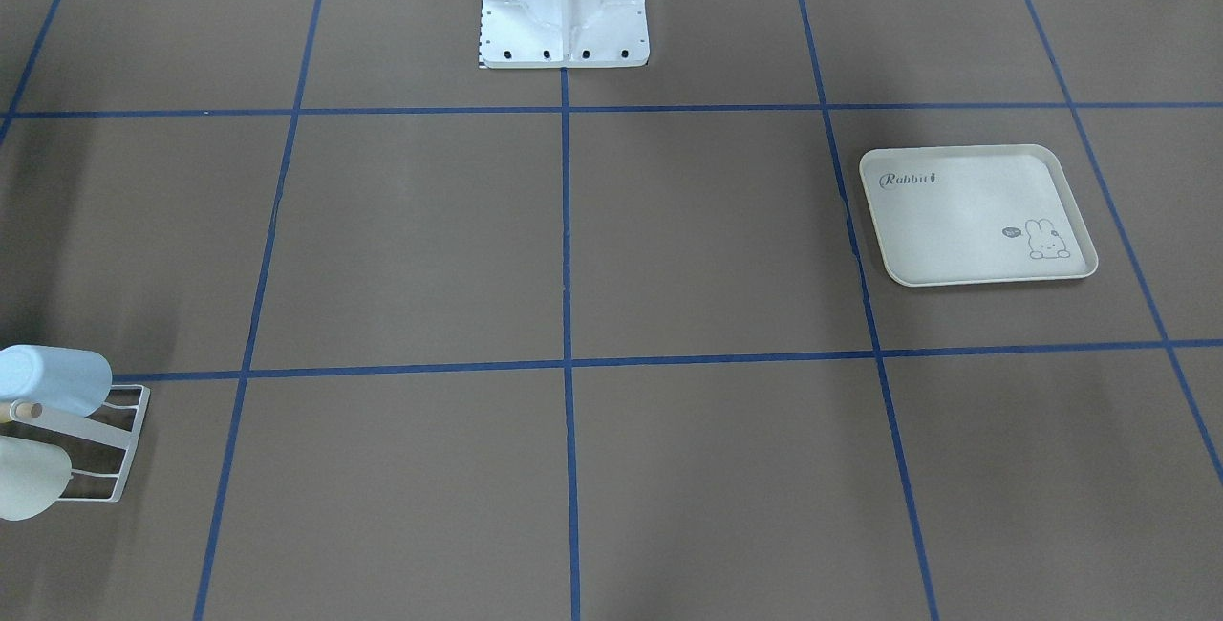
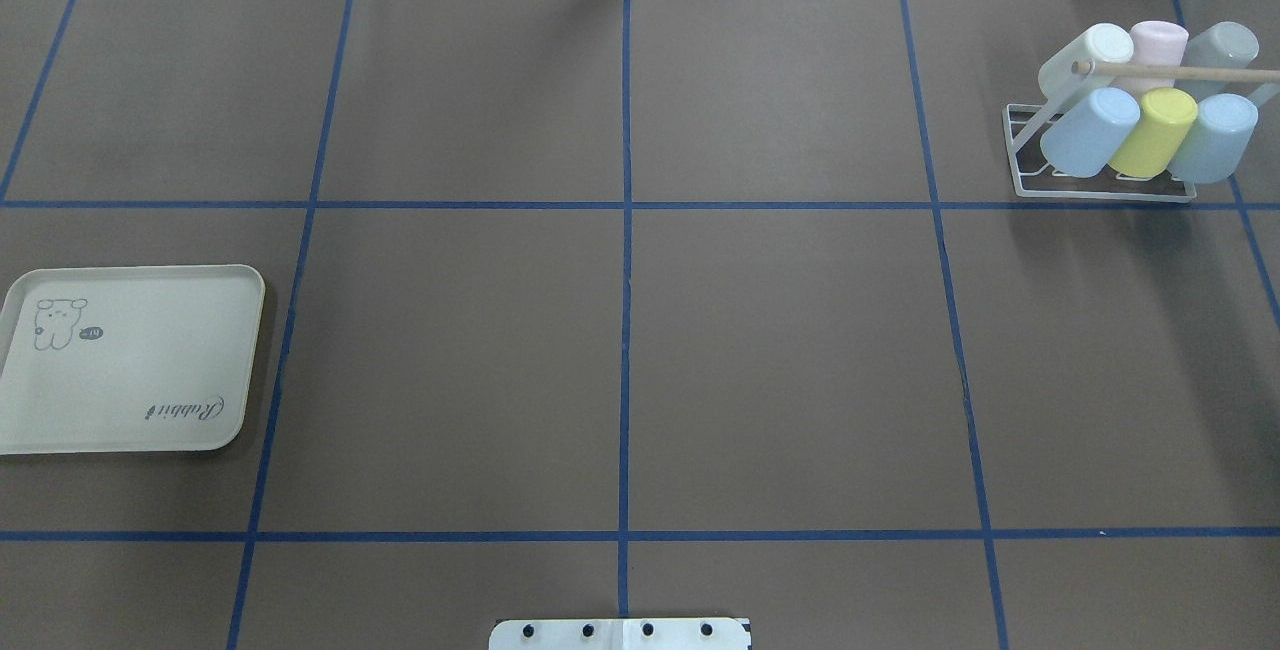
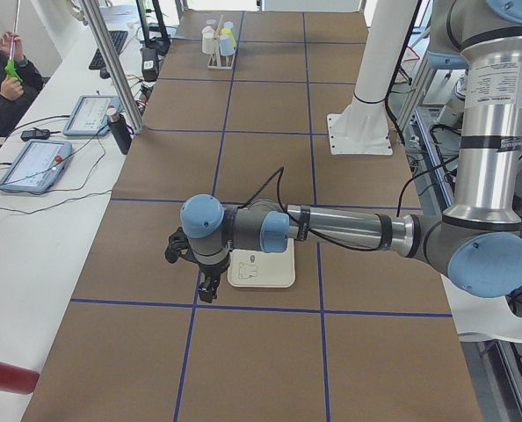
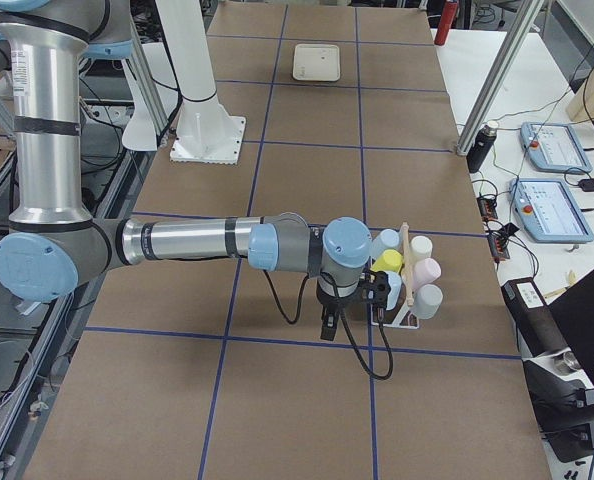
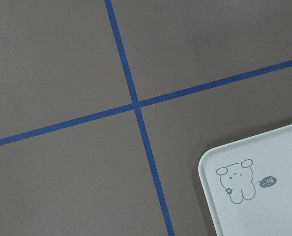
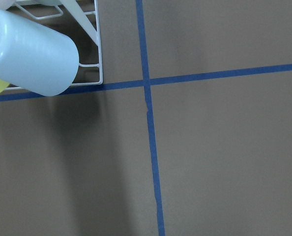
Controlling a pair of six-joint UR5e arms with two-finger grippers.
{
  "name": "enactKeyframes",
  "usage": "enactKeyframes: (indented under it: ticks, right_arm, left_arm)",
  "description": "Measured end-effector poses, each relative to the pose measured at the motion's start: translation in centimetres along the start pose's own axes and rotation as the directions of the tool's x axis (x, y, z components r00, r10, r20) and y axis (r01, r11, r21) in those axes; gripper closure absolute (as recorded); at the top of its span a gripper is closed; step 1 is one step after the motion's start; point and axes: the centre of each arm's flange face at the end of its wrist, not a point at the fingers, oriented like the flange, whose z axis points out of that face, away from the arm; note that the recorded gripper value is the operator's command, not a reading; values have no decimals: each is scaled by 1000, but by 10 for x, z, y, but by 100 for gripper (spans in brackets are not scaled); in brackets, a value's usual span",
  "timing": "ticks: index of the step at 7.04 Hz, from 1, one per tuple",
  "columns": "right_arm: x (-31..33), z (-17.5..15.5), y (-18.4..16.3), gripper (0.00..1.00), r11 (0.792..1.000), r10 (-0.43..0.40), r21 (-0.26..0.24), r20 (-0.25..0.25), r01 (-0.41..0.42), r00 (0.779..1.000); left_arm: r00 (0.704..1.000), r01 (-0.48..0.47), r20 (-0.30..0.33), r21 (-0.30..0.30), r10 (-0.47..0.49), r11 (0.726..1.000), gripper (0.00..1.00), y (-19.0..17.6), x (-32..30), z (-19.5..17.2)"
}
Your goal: Transfer IKEA cup to right arm and place on rack
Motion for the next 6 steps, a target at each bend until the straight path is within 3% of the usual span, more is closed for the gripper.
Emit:
enactKeyframes:
  ticks: [6]
  right_arm:
    - [-1,-1,-1,0,1000,-3,3,0,3,1000]
  left_arm:
    - [1000,19,2,3,-19,1000,0,-5,1,-2]
